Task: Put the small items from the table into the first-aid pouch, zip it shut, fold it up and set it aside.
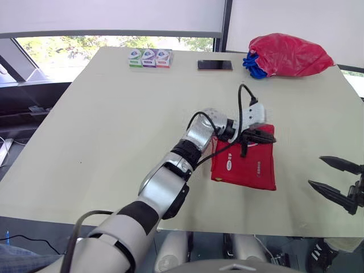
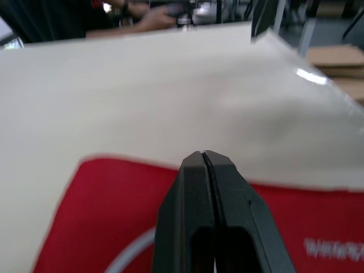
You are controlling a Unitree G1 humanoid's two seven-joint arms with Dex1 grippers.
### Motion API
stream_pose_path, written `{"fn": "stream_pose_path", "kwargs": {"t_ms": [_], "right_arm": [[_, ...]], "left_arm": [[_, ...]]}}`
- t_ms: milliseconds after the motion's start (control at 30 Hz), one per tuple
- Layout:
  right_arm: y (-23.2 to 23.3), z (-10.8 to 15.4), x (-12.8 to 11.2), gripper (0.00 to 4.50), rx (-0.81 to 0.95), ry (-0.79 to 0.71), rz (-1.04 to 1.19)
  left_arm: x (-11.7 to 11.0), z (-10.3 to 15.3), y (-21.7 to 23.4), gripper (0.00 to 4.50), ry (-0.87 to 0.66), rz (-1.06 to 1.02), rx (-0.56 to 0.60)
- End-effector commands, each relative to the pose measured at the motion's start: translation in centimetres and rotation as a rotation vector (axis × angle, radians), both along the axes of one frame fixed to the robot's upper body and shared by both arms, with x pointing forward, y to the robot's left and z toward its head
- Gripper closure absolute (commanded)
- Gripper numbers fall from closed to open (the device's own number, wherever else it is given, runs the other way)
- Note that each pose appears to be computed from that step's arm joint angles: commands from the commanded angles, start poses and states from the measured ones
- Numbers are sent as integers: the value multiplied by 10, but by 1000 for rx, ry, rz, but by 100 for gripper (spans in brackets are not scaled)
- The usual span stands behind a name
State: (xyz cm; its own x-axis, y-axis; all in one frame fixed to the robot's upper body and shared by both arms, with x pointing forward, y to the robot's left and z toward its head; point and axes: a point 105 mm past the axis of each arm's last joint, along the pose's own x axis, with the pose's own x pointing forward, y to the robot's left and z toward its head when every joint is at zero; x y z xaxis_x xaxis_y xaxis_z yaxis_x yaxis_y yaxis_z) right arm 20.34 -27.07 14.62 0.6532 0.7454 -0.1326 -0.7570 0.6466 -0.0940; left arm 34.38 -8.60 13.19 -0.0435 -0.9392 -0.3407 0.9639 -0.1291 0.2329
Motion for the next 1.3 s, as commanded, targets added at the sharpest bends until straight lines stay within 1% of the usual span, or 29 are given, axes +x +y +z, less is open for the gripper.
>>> {"fn": "stream_pose_path", "kwargs": {"t_ms": [33,167,300,400,733,867,967,1033,1133,1200,1300], "right_arm": [[-1,10,0,0,-26,-38,12],[0,10,0,0,-28,-40,12],[3,11,1,0,-28,-43,15],[4,11,2,0,-28,-45,16],[8,9,5,0,-20,-45,29],[10,8,7,0,-18,-45,32],[11,7,13,0,-5,-47,9],[9,9,22,0,43,-53,-54],[13,11,30,0,79,-40,-85],[19,10,37,0,97,-5,-101],[25,4,44,0,107,67,-120]], "left_arm": [[3,-11,-3,445,-22,28,55],[14,-21,1,445,70,157,39],[27,-31,10,445,84,279,65],[34,-35,15,445,50,337,98],[59,-29,34,445,40,549,42],[65,-15,43,445,24,545,-30],[64,6,56,445,19,452,-110],[64,26,74,445,12,388,-179],[60,46,96,445,-19,305,-243],[58,56,121,445,-53,283,-260],[49,62,148,445,-71,251,-247]]}}
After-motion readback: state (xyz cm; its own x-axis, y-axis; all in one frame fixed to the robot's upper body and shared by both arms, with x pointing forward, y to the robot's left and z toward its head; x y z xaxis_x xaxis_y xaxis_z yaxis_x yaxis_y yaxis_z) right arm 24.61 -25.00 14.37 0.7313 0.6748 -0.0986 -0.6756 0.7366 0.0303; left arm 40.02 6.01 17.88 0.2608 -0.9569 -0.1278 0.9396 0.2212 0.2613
